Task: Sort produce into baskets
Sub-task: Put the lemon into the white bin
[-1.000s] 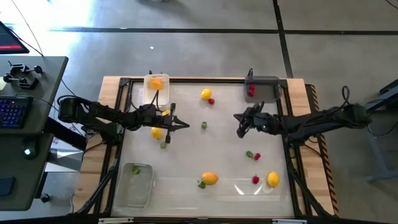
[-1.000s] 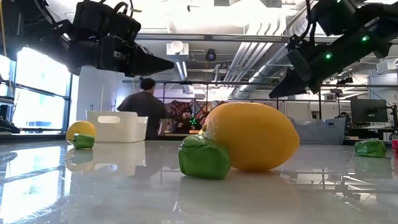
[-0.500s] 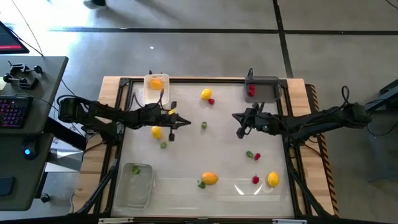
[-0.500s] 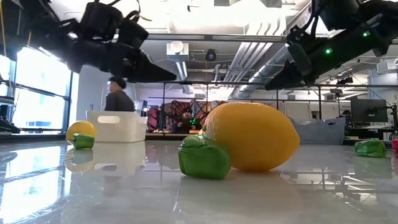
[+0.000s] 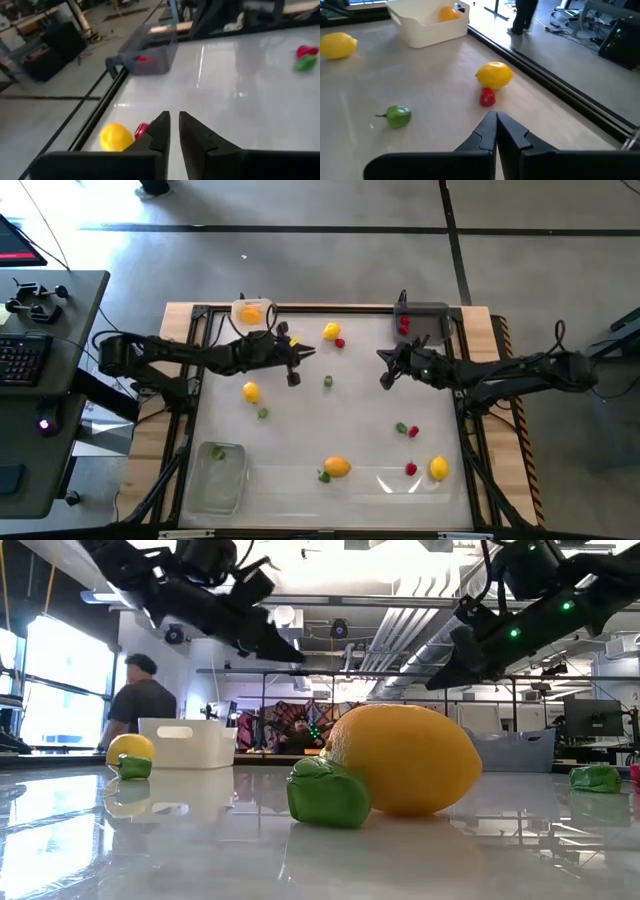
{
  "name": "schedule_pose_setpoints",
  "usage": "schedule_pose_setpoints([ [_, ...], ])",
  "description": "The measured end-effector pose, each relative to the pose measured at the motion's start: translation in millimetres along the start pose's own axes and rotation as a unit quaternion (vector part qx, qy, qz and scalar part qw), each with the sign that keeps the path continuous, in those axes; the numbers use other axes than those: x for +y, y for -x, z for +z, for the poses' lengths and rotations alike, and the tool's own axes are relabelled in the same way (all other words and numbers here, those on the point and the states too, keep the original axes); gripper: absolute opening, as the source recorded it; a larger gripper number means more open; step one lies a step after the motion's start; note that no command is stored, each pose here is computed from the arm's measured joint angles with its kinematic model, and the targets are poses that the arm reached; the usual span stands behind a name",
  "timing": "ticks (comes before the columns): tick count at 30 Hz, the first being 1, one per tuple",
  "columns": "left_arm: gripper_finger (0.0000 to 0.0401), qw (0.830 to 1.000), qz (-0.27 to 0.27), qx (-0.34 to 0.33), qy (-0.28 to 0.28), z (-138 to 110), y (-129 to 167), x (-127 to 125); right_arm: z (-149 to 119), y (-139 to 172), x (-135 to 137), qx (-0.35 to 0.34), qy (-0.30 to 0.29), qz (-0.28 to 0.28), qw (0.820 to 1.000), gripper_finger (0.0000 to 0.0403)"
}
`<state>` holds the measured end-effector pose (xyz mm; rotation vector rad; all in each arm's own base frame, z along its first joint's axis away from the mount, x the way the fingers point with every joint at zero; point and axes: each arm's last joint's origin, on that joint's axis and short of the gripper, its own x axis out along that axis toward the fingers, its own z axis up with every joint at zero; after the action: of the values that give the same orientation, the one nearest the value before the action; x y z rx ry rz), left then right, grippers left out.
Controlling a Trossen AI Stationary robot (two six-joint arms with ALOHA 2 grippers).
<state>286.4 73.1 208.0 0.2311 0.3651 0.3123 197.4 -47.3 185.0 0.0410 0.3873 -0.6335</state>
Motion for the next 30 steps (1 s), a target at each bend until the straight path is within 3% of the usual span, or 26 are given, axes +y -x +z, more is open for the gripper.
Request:
schedule_pose_setpoints([
  [7,0.0079,0.998,0.026,0.049,0.003,-13,-33,2,5,-4,-10,-0.017,0.008,-0.021,1.0,0.0001],
  [16,0.014,0.988,0.057,0.136,0.039,-8,-77,4,11,-8,-18,-0.038,0.012,0.015,0.999,0.0001],
  [25,0.021,0.977,0.097,0.185,0.041,-1,-99,9,11,-11,-27,-0.038,0.036,0.028,0.998,0.0001],
  [30,0.0237,0.974,0.103,0.192,0.061,-8,-103,25,12,-11,-28,-0.038,0.033,0.026,0.998,0.0001],
])
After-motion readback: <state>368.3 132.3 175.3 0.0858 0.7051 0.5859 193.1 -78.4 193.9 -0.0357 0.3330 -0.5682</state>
